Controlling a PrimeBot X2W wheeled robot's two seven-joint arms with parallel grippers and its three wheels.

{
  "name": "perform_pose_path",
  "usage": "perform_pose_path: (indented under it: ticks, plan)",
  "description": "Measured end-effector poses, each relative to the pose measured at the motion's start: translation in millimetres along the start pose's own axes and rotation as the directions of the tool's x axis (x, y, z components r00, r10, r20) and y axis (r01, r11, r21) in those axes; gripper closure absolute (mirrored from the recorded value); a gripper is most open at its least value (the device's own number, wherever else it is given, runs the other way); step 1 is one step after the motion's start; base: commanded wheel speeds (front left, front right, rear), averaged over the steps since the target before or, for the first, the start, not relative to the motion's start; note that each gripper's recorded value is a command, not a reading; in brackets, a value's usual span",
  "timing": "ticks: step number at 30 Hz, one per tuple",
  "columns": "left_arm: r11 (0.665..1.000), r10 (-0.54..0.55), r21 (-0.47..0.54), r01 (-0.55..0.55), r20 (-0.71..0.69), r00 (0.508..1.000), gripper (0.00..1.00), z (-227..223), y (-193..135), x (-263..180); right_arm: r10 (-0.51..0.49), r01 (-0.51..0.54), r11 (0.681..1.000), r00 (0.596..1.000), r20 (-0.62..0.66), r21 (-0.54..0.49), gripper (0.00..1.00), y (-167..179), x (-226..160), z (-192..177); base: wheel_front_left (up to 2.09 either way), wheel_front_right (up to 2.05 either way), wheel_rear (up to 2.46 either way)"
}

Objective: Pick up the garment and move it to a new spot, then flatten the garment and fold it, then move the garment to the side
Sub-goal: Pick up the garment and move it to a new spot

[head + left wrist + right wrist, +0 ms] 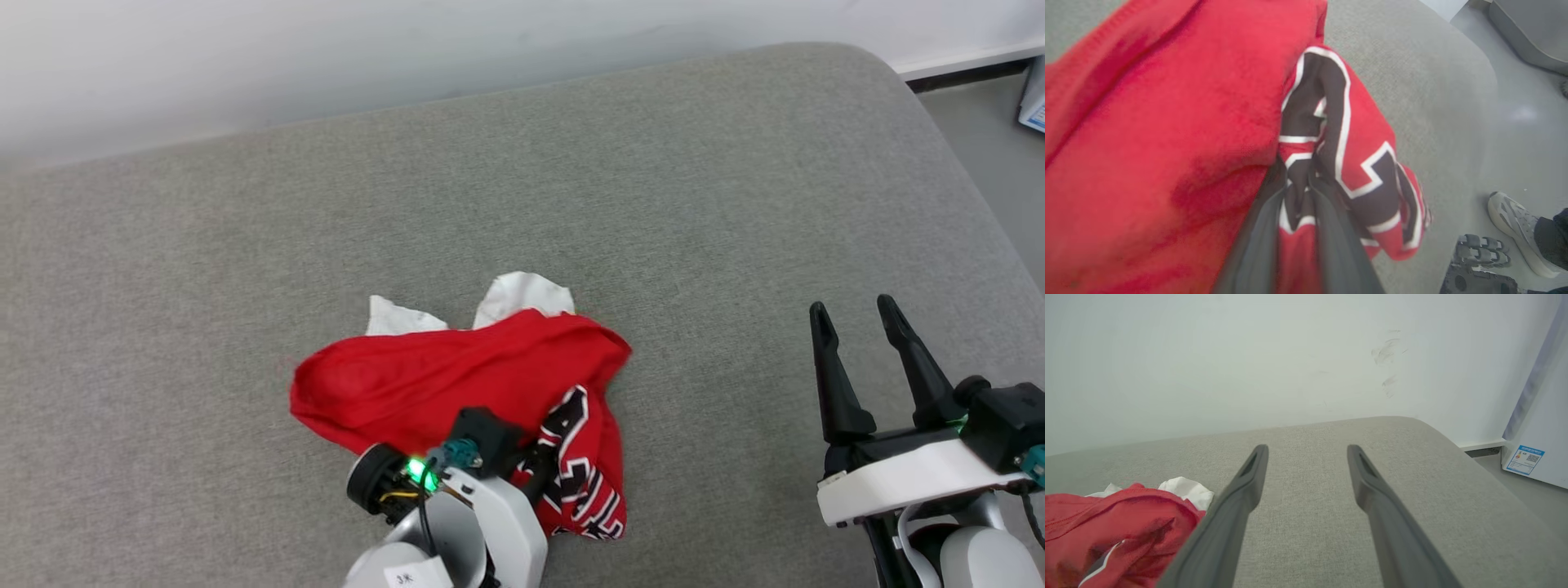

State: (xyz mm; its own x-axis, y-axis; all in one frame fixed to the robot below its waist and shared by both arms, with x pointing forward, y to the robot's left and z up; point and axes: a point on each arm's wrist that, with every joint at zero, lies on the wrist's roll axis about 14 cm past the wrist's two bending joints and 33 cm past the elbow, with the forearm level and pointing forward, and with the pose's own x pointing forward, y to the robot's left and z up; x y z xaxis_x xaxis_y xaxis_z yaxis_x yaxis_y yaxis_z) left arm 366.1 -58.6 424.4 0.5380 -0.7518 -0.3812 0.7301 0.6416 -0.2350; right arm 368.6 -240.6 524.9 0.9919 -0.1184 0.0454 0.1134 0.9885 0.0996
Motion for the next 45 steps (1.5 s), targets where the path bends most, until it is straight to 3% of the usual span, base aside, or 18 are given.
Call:
perform_pose_path:
  ticks: [2, 3, 4, 12, 19, 24, 34, 40, 45]
  plan:
    - [1.0, -0.009, -0.001, 0.009, -0.008, 1.0, 1.0, -3, -4, -1, 0.01, -0.01, 1.0, 1.0, -0.001, 0.002, 0.0, 3, 2, -1, 0.0, 0.0, 0.0]
    - [1.0, -0.015, -0.008, 0.015, -0.005, 1.0, 0.24, -4, -6, -2, 0.013, -0.013, 1.0, 1.0, -0.002, 0.003, 0.0, 4, 3, -2, 0.0, 0.0, 0.0]
    - [1.0, -0.016, -0.017, 0.016, -0.003, 1.0, 0.0, -3, -7, -3, 0.019, -0.019, 1.0, 1.0, -0.002, 0.001, 0.0, 6, 4, -2, 0.0, 0.0, 0.0]
    - [0.999, 0.041, 0.01, -0.045, 0.239, 0.97, 0.0, 50, 0, -25, 0.079, -0.079, 0.997, 0.997, 0.012, -0.009, 0.0, 26, 9, 5, 0.0, 0.0, 0.0]
    - [0.97, 0.237, -0.059, -0.235, 0.434, 0.869, 0.0, 83, 34, -64, 0.149, -0.148, 0.989, 0.989, 0.023, -0.011, 0.0, 49, 11, 12, 0.0, 0.0, 0.0]
    - [0.915, 0.389, -0.122, -0.386, 0.523, 0.758, 0.0, 93, 65, -101, 0.184, -0.184, 0.983, 0.983, 0.015, -0.012, 0.0, 61, 8, 13, 0.0, 0.0, 0.0]
    - [0.759, 0.615, -0.201, -0.619, 0.533, 0.581, 0.0, 73, 118, -178, 0.221, -0.221, 0.975, 0.975, 0.016, -0.004, 0.0, 72, -7, 20, 0.0, 0.0, 0.0]
    - [0.685, 0.688, -0.199, -0.701, 0.493, 0.532, 0.0, 57, 136, -212, 0.211, -0.211, 0.977, 0.977, 0.0, 0.005, 0.0, 67, -20, 17, 0.0, 0.0, 0.0]
    - [0.665, 0.701, -0.174, -0.727, 0.483, 0.525, 0.0, 55, 136, -226, 0.196, -0.196, 0.98, 0.981, -0.009, 0.016, 0.0, 61, -27, 14, 0.0, 0.0, 0.0]
